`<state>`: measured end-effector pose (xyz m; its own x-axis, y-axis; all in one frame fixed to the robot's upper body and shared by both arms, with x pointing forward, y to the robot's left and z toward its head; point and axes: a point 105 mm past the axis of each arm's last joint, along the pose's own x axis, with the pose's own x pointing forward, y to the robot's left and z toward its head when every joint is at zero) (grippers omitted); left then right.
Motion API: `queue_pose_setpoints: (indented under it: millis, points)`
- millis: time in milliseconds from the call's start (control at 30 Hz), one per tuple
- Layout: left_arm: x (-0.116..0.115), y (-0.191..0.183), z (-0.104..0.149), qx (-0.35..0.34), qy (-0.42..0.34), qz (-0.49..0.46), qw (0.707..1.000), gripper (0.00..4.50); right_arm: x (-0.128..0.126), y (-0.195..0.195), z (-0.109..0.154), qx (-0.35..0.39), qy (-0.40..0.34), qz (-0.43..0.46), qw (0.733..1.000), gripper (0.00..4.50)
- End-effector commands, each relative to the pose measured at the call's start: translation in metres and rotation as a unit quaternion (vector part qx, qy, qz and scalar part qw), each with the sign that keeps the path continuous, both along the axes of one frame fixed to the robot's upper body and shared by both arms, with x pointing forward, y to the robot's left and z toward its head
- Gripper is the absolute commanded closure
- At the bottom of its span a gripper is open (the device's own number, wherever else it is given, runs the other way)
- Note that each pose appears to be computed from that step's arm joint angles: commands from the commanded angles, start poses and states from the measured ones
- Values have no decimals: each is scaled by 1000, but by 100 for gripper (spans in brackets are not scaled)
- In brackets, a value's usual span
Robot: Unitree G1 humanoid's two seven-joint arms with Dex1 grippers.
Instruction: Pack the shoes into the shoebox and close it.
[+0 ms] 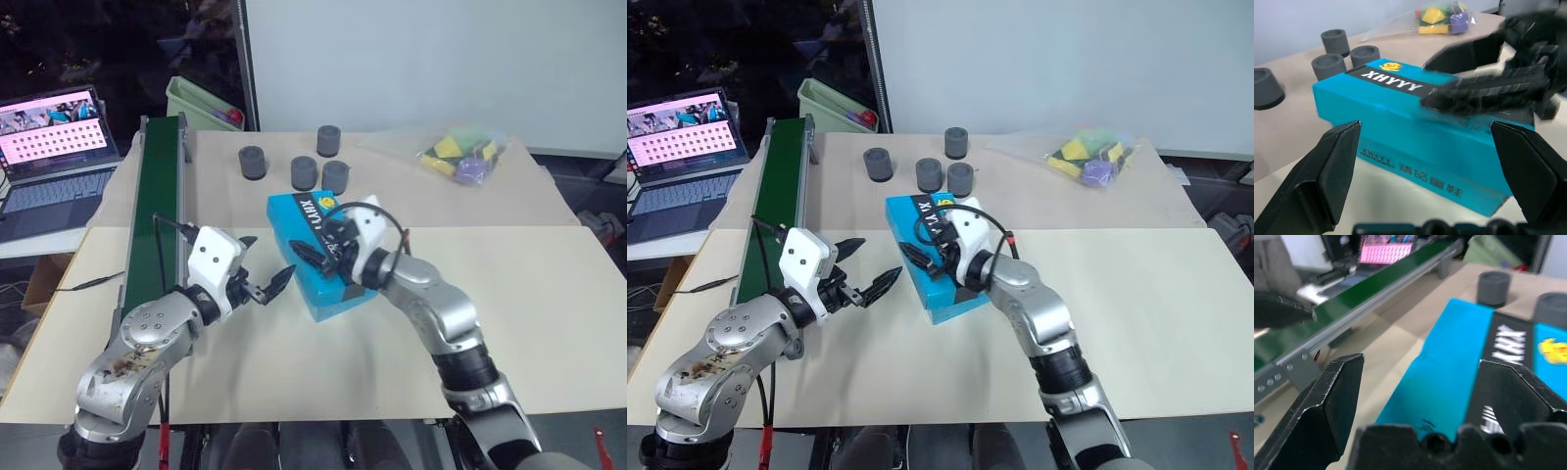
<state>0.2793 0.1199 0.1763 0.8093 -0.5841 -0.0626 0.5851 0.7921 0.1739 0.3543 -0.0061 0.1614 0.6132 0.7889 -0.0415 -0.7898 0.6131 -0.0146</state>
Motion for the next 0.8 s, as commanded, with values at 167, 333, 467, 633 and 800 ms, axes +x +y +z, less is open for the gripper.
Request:
queue_pose_setpoints:
  millis: [167,333,467,633,800]
  points:
    - [-6,-2,12,0,-27,-1,1000,0,10,12,-23,-34,17,37,999,5]
    - [-6,1,13,1,-28,8,1000,0,5,24,-34,-21,49,61,997,5]
    - [-6,2,14,1,-27,10,1000,0,0,27,-43,-28,64,67,995,5]
    - [-7,3,13,1,-27,13,1000,0,-3,26,-47,-21,72,61,995,5]
    - [-6,4,12,0,-26,16,1000,0,8,7,-17,22,53,15,998,5]
